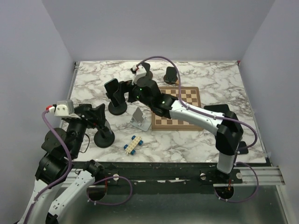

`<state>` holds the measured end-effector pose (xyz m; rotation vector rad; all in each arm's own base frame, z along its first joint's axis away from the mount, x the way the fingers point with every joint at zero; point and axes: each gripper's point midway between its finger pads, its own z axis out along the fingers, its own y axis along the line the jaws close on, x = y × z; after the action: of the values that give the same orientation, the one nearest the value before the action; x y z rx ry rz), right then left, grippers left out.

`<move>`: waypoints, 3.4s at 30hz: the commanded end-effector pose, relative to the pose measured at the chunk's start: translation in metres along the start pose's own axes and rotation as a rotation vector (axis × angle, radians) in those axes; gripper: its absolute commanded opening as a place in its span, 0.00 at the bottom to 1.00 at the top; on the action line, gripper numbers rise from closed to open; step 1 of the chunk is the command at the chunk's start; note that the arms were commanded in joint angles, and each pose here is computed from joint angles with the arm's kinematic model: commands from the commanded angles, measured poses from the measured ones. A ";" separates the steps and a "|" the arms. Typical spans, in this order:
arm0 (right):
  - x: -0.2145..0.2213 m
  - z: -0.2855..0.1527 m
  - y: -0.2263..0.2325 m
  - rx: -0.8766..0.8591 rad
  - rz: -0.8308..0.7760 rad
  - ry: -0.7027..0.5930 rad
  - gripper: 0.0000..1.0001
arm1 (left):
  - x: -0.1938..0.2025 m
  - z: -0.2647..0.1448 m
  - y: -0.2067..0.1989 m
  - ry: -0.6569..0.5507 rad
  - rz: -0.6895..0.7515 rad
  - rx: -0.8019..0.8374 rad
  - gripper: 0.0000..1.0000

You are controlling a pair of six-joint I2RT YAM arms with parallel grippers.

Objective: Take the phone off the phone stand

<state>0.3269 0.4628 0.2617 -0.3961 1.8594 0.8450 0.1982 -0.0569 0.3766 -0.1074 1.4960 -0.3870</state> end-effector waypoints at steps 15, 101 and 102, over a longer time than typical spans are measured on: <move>-0.005 0.058 0.029 0.137 -0.257 0.011 1.00 | 0.027 -0.027 0.026 0.058 -0.013 -0.072 0.99; -0.053 0.072 -0.065 0.071 0.017 0.007 0.00 | 0.054 0.097 0.015 0.268 -0.105 0.021 0.90; -0.052 0.072 -0.065 0.061 0.027 0.011 0.01 | 0.057 0.101 0.016 0.284 -0.098 0.025 0.90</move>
<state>0.4432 0.4643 0.2550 -0.3453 1.8962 0.7020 0.2903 -0.0604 0.3272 -0.1957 1.7425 -0.4168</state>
